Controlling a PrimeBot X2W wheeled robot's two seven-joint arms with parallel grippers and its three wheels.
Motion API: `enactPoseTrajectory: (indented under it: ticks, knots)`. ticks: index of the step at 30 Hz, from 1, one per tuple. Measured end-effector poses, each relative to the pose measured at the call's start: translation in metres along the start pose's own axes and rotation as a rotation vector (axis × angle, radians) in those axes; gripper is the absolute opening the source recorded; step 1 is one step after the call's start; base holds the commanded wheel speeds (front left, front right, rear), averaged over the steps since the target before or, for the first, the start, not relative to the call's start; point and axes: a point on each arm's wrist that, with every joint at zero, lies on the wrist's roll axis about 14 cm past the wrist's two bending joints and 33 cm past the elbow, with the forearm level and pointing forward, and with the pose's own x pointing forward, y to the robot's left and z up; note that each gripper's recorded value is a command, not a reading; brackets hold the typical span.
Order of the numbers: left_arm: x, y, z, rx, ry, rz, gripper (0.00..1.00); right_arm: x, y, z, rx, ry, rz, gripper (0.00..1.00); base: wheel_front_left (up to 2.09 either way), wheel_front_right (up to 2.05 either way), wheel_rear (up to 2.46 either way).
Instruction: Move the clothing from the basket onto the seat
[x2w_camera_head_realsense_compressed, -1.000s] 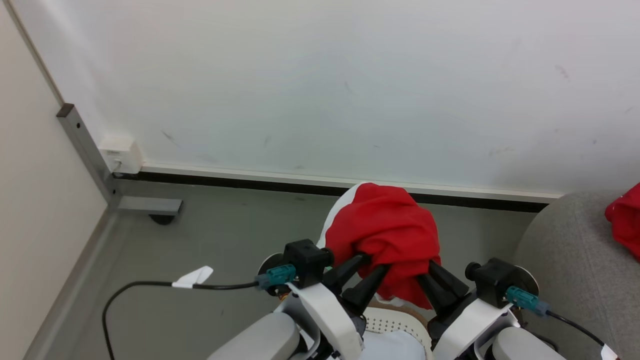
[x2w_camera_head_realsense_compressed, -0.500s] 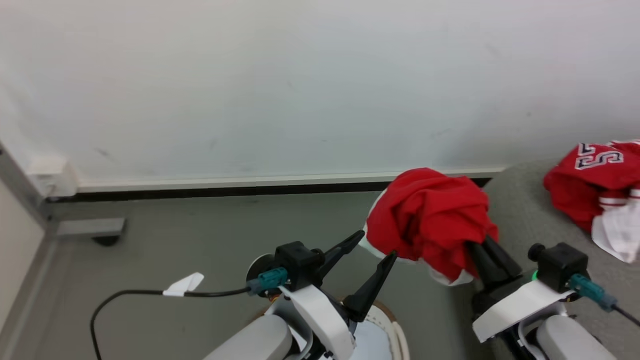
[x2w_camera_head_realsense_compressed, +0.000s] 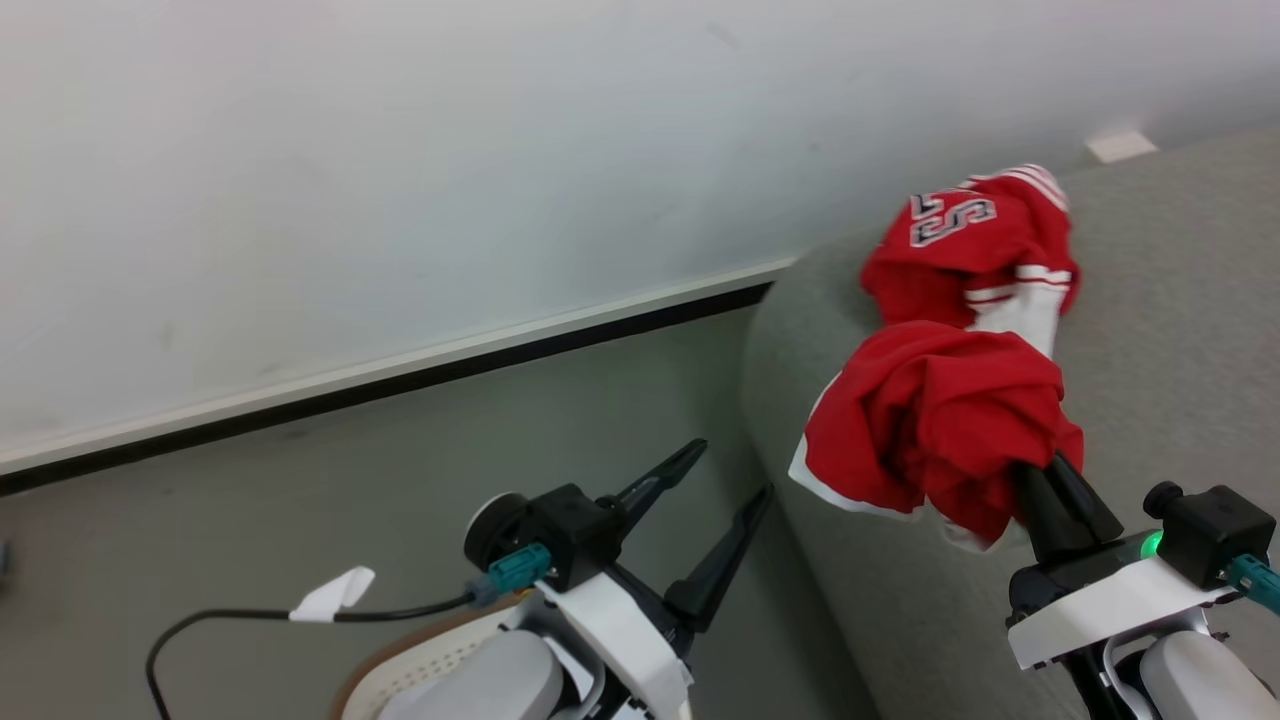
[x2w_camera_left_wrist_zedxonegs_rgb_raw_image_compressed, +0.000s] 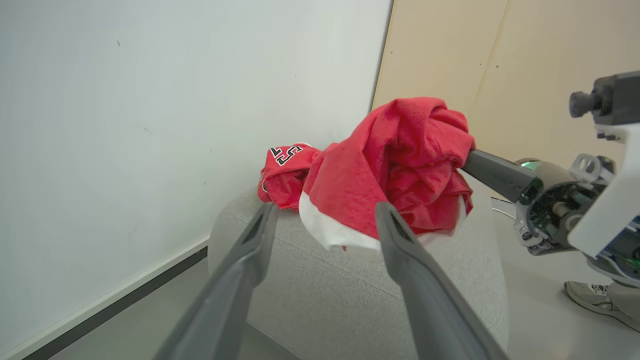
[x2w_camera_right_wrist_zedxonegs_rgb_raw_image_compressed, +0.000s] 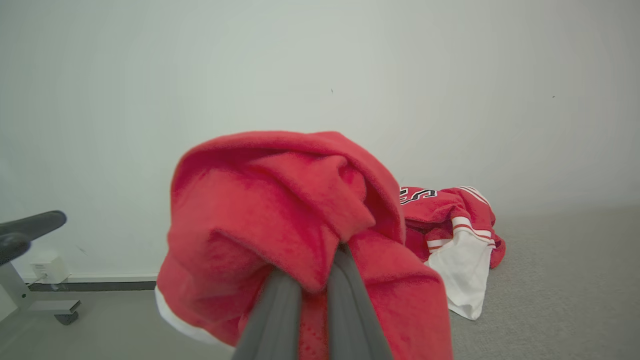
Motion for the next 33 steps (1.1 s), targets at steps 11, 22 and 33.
enactPoseTrajectory:
  ticks: [11,22,33]
  knots:
    - [0.032,-0.053,-0.022,-0.044,0.027,-0.178,1.0,-0.056,-0.054,0.022,-0.031,-0.049,-0.204,0.0,0.0,0.0,0.0]
    - [0.036,-0.045,-0.041,-0.079,0.051,-0.181,1.0,-0.05,-0.095,0.037,-0.104,-0.066,-0.306,0.0,0.0,0.0,0.0]
    - [0.029,0.019,-0.069,-0.082,0.087,-0.077,1.0,0.022,-0.159,0.066,-0.235,-0.087,-0.399,0.0,0.0,0.0,0.0]
